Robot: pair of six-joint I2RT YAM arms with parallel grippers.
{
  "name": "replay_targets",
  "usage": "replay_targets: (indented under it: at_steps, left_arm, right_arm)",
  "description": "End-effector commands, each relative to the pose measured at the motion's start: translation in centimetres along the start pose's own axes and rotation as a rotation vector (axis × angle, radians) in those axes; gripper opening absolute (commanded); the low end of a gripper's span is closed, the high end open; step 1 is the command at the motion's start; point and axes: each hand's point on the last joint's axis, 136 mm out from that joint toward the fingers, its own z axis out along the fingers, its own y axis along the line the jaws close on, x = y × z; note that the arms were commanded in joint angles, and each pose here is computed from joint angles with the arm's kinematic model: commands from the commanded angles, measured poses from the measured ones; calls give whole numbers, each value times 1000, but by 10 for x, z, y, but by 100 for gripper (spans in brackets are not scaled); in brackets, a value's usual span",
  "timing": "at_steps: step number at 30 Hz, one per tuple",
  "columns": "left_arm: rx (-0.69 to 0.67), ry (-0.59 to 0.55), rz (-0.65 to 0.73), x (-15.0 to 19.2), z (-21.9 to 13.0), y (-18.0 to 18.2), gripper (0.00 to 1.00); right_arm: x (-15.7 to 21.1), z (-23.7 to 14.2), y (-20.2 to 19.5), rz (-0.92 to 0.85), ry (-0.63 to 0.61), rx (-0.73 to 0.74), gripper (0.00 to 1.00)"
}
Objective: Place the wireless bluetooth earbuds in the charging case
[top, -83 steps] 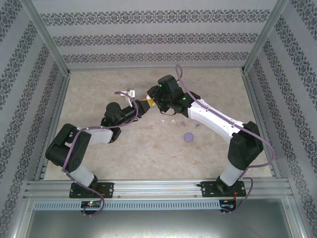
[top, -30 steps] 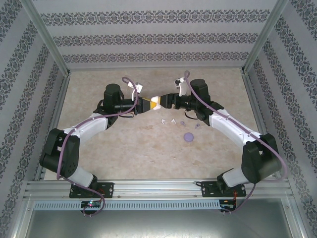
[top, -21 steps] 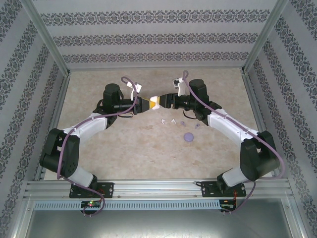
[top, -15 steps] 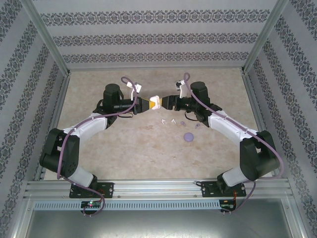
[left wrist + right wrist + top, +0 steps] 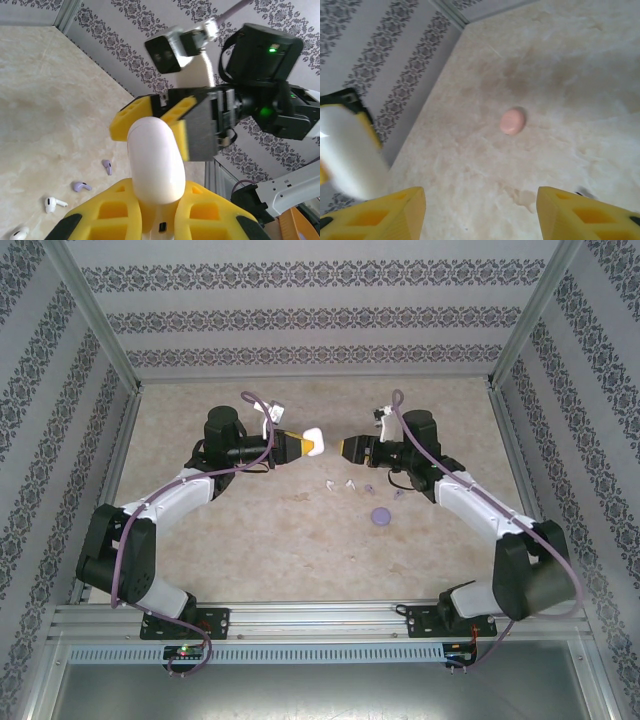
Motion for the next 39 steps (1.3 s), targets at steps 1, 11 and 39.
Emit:
replay_targets:
  at_steps: [1, 11, 39]
  left_arm:
    - [46, -25, 60, -16, 0, -17, 0]
    - [51, -25, 61, -20, 1, -19, 0]
    - [94, -22, 77, -18, 0, -33, 0]
  right_arm:
    - [-7, -2, 47, -63, -4, -98, 62]
    - [-17, 15, 66, -101, -2, -105, 62]
    - [-3, -7, 17, 25, -17, -83, 52]
